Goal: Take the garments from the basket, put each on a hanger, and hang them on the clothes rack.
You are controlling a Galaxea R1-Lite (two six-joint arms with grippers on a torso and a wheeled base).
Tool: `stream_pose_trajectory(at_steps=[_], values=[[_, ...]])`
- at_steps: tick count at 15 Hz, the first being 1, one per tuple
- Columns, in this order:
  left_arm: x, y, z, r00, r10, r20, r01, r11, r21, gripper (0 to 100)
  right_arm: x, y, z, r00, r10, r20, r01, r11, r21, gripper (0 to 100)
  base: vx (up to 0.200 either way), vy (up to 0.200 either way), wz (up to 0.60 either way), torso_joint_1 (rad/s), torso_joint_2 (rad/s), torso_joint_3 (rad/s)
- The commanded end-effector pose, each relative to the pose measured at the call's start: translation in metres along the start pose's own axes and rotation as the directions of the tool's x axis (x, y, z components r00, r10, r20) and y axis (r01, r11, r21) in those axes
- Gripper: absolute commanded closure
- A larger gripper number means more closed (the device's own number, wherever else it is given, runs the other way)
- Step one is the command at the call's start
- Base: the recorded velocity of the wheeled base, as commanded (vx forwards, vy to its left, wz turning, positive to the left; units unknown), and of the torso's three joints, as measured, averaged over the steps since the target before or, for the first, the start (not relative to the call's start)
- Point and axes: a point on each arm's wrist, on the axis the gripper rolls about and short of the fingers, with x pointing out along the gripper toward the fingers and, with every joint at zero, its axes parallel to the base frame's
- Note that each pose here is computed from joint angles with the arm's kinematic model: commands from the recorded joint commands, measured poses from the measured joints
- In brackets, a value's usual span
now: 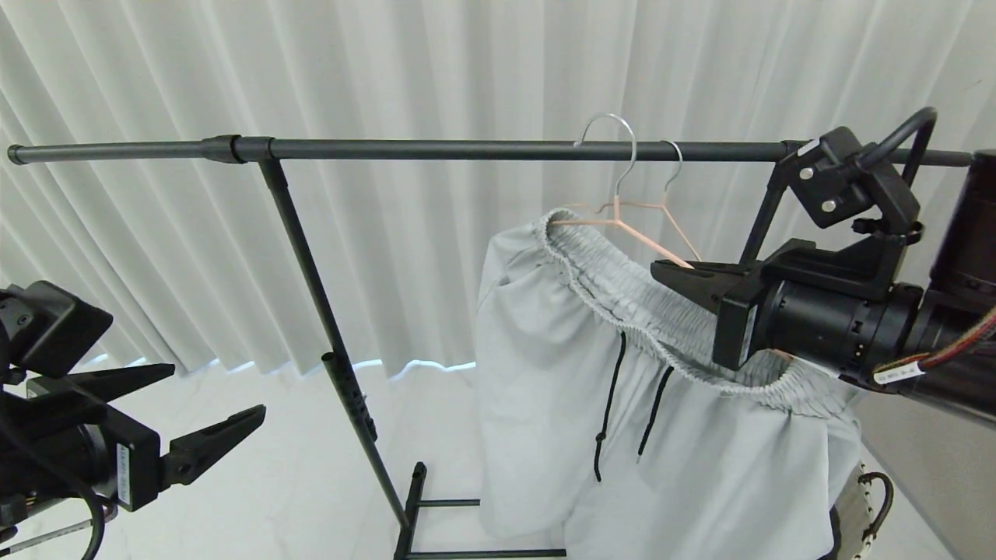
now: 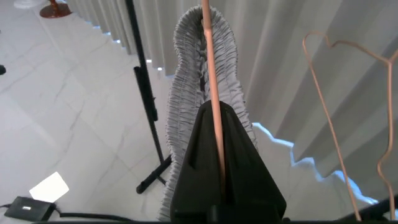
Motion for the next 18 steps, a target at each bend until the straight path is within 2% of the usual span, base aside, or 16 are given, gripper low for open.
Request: stream_pose_trajectory(at_steps=[1,5,9,18], values=[[0.0,0.0,0.001,1.0,-0.001,0.001,0.001,1.0,0.001,0,0.008,0.001,0.0,1.0,0.005,-0.004,-0.005,1.0,0.001,100,0.2,0.0,0.0,0.002,0.0,0.002],[0.002,-0.008,0.001,0.998,-0.056,0.007,0.055,0.998,0.023,0,0.027,0.001,-0.001,1.0,0.008,-0.006,-0.008,1.0,0.01,100,0.2,0.0,0.0,0.004,0.0,0.001],[0.001,-0.018,-0.002,0.994,-0.112,0.009,0.111,0.993,0.044,0,0.048,0.001,-0.011,1.0,0.003,-0.015,-0.003,1.0,0.03,100,0.0,0.0,0.0,0.0,0.0,0.0],[-0.005,-0.023,-0.007,0.992,-0.127,0.019,0.125,0.99,0.062,0,0.104,-0.006,-0.018,1.0,-0.019,-0.017,0.02,0.999,0.041,100,0.0,0.0,0.0,0.0,0.0,0.0]])
